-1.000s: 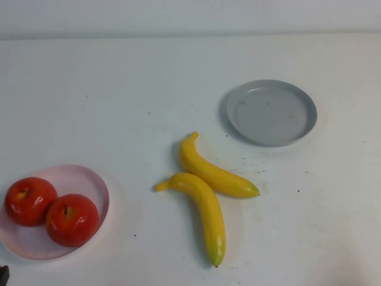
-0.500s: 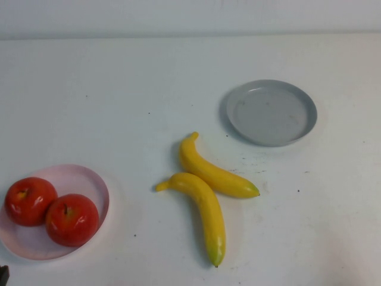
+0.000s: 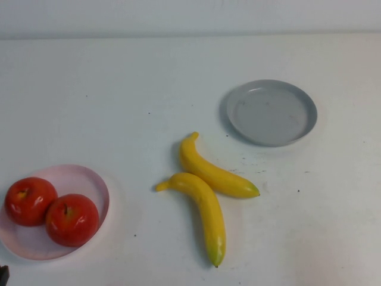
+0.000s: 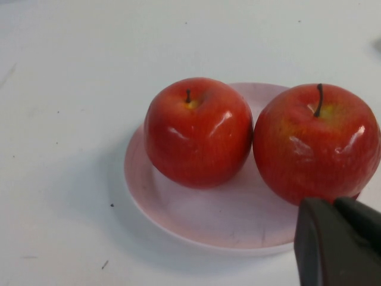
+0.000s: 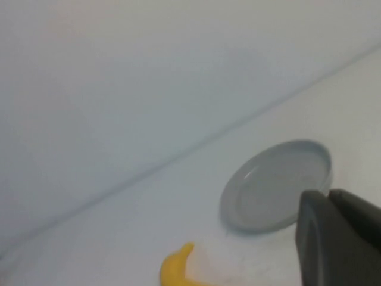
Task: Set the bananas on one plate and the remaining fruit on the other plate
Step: Put another type of fruit in the right plate
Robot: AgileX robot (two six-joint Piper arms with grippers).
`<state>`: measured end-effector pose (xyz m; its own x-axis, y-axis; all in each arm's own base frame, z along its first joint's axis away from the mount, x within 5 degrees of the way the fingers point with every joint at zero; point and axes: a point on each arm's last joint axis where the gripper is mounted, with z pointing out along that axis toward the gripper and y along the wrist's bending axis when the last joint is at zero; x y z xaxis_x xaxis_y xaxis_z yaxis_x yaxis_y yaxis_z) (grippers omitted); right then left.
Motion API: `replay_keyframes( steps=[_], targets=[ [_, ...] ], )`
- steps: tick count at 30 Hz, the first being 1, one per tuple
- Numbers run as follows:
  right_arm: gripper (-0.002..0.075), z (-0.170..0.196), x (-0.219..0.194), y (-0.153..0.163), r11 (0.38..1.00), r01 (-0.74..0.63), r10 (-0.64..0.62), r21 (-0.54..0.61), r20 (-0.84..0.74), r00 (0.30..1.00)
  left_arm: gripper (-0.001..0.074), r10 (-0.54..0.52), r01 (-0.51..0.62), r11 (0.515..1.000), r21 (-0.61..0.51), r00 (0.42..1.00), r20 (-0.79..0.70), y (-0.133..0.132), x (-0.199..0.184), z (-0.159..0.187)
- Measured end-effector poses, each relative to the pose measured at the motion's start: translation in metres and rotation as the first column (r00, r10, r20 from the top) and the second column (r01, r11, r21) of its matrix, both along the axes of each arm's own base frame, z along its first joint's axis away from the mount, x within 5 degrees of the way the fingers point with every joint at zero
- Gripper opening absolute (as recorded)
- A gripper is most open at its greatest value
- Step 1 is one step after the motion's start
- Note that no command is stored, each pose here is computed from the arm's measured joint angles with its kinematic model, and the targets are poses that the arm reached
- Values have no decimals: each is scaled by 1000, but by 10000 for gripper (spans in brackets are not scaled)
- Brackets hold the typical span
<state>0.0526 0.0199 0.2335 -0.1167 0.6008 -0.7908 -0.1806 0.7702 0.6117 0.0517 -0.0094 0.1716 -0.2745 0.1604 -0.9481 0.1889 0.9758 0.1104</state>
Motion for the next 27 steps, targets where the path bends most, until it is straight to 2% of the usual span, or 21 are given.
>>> replay_keyframes(
  steps=[3,7,13,19,23,27],
  targets=[
    [-15,27,8,11,989,-139,132,-58,-113,985,1,0,0,1000,0,1000,0,0,0,0],
    [-15,52,36,22,936,-327,267,-127,-349,899,1,0,0,1000,0,1000,0,0,0,0],
    [-15,73,86,22,849,-485,286,-209,-589,756,1,0,0,1000,0,1000,0,0,0,0],
    [-15,84,135,29,788,-569,293,-235,-670,682,1,0,0,1000,0,1000,0,0,0,0],
    [-15,89,159,54,701,-660,334,-270,-693,638,1,0,0,1000,0,1000,0,0,0,0],
    [-15,87,182,89,567,-755,348,-330,-734,583,1,0,0,1000,2,1000,0,0,0,0]
  ],
)
